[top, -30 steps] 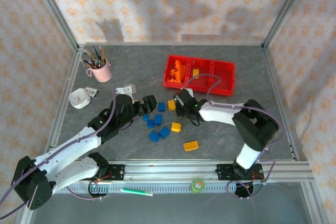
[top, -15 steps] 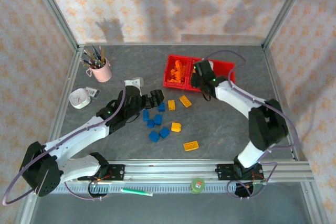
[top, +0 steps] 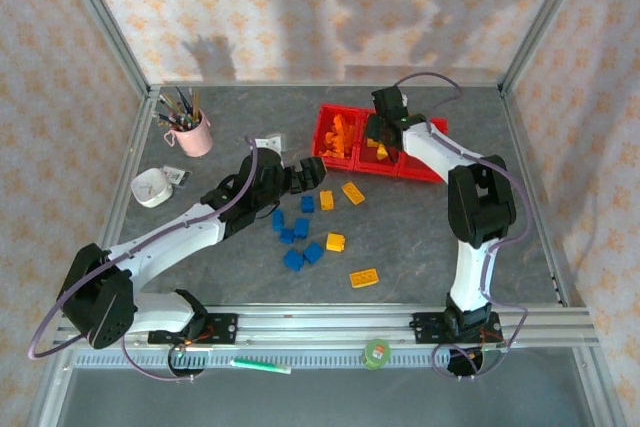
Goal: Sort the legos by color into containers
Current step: Place the lego in the container, then pick up the lego from the center of the table.
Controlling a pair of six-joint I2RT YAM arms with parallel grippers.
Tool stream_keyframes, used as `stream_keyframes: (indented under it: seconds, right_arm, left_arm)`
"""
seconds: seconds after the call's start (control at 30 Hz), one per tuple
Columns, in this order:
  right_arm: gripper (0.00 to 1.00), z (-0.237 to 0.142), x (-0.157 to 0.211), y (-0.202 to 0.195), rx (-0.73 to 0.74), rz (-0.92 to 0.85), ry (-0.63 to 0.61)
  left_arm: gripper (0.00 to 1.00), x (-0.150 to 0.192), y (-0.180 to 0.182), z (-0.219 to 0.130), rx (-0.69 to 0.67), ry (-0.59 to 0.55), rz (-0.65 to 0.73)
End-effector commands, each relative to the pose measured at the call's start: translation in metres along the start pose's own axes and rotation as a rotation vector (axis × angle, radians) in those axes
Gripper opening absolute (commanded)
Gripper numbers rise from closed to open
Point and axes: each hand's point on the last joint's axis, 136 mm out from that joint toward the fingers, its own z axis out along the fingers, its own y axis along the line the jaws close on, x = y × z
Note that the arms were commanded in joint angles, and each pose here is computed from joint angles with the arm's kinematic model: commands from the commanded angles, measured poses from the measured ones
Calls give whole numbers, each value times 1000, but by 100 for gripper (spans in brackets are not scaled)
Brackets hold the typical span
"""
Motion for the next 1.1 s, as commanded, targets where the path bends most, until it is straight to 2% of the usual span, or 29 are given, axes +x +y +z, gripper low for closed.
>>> stream_keyframes:
  seconds: [0.0, 0.33, 0.63, 0.8, 1.07]
  right_arm:
    - [54, -28, -2, 11, -47, -10, -11]
    - [66, -78, 91, 19, -110, -93, 57]
    - [74, -88, 176, 41, -162, -269, 156]
    - [80, -77, 193, 48, -146, -354, 165]
    - [86, -51, 175, 37, 39, -402, 108]
  left_arm:
    - [99, -14, -15, -8, 48, -33, 20]
    - [99, 2, 1, -39, 45, -20, 17]
    - [99, 20, 32, -60, -23, -20, 5]
    - [99, 28, 46, -66, -47, -34, -21]
    - [99, 30, 56, -71, -78, -52, -40]
